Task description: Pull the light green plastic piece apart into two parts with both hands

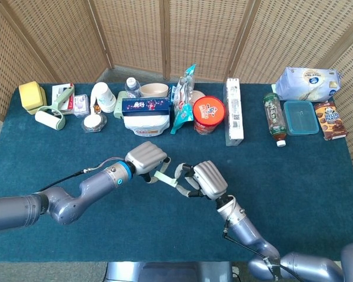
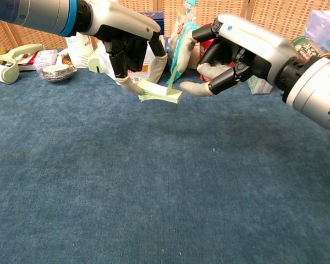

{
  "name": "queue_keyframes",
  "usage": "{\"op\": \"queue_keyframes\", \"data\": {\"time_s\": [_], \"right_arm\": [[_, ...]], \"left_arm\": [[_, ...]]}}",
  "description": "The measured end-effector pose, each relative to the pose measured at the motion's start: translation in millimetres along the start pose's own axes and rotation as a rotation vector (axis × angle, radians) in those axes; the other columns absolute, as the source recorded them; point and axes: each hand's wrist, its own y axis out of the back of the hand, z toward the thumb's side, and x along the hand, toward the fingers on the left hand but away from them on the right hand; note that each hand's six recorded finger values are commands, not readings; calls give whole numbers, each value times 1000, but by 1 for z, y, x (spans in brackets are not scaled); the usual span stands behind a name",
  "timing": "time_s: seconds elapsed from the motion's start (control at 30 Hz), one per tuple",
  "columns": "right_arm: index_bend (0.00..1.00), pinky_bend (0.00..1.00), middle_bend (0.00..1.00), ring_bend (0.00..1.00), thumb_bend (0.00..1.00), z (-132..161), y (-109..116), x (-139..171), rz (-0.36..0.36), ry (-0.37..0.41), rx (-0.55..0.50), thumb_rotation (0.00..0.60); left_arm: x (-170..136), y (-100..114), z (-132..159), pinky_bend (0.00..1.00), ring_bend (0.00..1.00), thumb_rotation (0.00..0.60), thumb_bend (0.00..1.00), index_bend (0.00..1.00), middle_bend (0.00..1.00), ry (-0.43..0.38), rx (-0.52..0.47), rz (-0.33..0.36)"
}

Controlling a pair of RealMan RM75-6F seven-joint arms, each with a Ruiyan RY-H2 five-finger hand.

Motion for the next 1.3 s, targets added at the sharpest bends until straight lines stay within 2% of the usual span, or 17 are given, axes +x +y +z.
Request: {"op": "queue_keyframes", "data": {"time_s": [0.17,0.7,1.3], "right_arm": [[578,842,1000,968,319,1,2,-1,-5,2,-1,600],[500,842,1000,968,320,1,-2,-3,-7,1,-17,600],[529,841,1000,967,323,9,-6,-5,5,16,-8,600]], "left_arm": [[1,-2,0,1000,1000,600,346,603,1000,0,2,-4],[6,-6,0,1000,1000,600,346,602,1000,1,6,-23],[16,-5,4,1000,1000,600,346,599,1000,-4,9,-27]]}}
